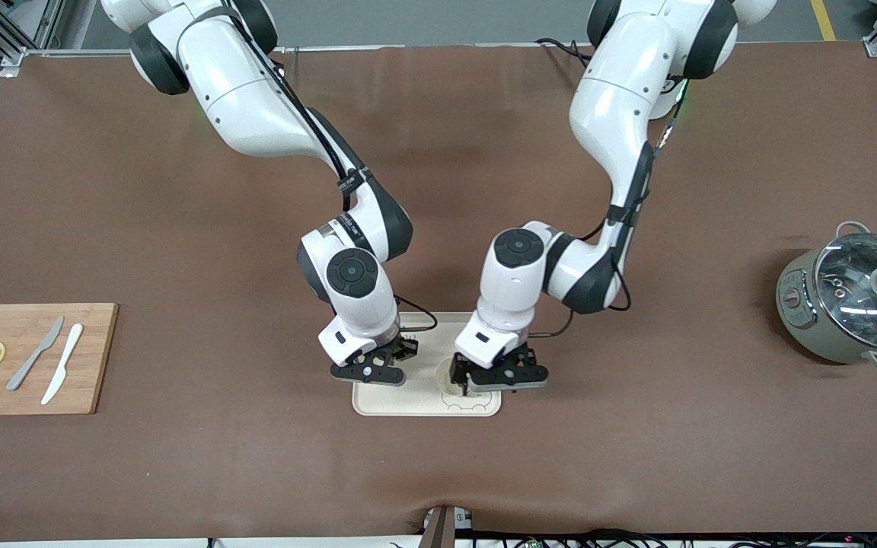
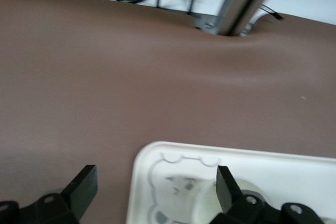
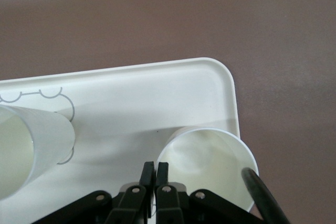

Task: Place white IKEA cup upright on tray with both arms
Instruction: 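Open both grippers to release the cups upright on the tray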

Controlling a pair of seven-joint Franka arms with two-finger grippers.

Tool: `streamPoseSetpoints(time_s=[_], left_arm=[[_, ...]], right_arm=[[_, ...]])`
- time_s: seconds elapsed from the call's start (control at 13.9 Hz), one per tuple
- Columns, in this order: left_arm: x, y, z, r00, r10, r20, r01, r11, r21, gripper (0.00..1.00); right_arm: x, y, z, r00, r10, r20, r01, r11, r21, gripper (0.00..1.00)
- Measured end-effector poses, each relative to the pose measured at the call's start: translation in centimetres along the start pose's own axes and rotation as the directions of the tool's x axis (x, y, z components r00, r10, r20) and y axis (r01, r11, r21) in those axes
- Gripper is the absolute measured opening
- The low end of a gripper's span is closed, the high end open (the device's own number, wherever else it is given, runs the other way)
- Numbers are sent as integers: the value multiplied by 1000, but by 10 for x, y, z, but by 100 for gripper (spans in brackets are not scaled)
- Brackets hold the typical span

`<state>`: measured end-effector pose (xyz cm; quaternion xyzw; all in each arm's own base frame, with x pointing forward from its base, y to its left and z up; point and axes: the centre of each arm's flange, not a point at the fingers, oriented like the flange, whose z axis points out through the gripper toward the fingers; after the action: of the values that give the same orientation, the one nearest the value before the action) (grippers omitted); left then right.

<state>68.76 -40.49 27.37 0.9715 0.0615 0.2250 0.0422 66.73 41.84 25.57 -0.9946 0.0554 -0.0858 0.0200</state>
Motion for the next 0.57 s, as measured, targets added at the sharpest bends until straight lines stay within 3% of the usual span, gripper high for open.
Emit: streamPoseSetpoints(time_s=[0.14,0.36,0.57], left_arm=[[31,-33,-12,1000,22,15,-22,999,33,100],[63,-82,-25,991,87,103,-93,994,60,100],[101,-143,-41,980,98,174,-91,995,-49,100]], right_arm=[[-1,0,5,1000,-1,-1,1,1000,1,27],[0,0,5,1000,0,-7,0,1000,4,58],[14,6,-12,999,15,-33,-15,1000,9,89]])
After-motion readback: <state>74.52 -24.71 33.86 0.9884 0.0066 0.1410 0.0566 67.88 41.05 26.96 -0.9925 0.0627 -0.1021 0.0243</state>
